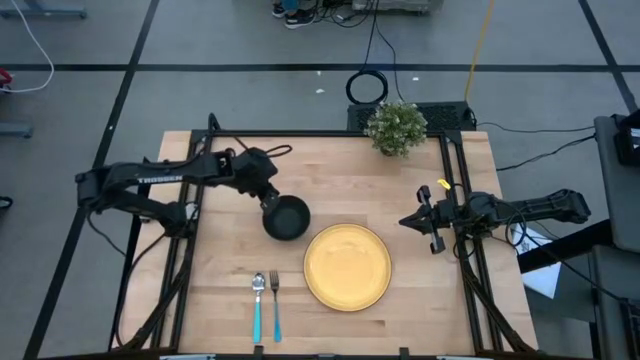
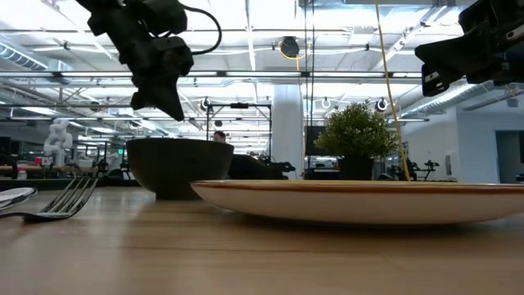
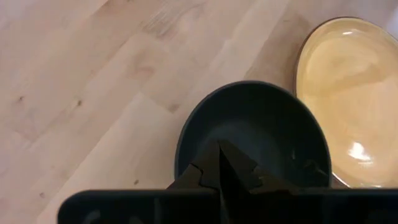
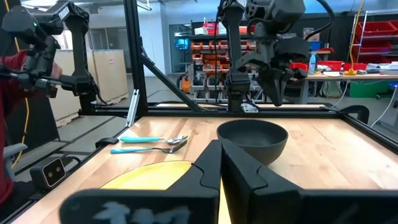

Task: Set table place
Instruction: Put the black bowl on the yellow plate

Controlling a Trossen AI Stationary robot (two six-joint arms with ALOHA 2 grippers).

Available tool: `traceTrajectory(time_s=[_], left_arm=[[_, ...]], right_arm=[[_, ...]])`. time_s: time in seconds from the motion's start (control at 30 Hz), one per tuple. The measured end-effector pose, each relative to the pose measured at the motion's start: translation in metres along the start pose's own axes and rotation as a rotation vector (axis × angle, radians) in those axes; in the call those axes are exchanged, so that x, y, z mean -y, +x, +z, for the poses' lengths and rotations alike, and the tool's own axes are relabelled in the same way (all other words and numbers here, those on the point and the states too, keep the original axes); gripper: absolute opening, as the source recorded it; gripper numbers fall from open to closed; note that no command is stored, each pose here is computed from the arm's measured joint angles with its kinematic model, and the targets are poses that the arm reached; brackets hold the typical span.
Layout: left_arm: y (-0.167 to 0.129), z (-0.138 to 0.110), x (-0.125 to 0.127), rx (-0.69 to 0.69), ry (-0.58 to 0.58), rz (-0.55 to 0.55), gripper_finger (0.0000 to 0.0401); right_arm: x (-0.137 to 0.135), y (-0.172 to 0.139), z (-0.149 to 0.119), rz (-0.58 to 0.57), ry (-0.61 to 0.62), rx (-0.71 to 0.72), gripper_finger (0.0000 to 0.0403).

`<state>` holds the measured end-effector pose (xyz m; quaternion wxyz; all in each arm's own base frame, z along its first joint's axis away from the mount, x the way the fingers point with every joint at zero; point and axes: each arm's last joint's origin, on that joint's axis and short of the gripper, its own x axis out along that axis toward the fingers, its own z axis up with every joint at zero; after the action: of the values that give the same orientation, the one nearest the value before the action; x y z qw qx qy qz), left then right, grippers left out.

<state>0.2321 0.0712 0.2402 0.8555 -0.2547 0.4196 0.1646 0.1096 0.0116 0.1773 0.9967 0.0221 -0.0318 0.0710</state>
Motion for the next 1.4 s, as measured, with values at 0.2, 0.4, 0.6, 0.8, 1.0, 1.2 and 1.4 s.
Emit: traceTrajectory(time_s=[0.2,0.4,0.6,0.8,1.0,1.2,1.4], left_arm=[[0.006,0.004,0.001,-0.076,0.048,-0.007,0.0000],[0.013,0.016,0.004,-0.224,0.118,0.055,0.0000],[0.008,0.032,0.010,-0.317,0.201,0.082,0.0000],[0.015,0.045,0.016,-0.395,0.259,0.067,0.0000],[0.038,0.044,0.014,-0.476,0.270,0.079,0.0000],[0.044,0.043,0.013,-0.490,0.276,0.081,0.0000],[0.044,0.043,0.013,-0.489,0.274,0.088,0.0000]], right_arm=[[0.000,0.000,0.000,0.000,-0.001,-0.004,0.0000],[0.000,0.000,0.000,0.000,-0.002,-0.003,0.0000],[0.000,0.000,0.000,0.000,-0.002,0.000,0.0000],[0.000,0.000,0.000,0.000,-0.002,0.000,0.0000],[0.000,0.000,0.000,0.000,-0.002,0.000,0.0000],[0.000,0.000,0.000,0.000,-0.002,0.000,0.0000],[0.000,0.000,0.000,-0.001,-0.002,0.000,0.0000]])
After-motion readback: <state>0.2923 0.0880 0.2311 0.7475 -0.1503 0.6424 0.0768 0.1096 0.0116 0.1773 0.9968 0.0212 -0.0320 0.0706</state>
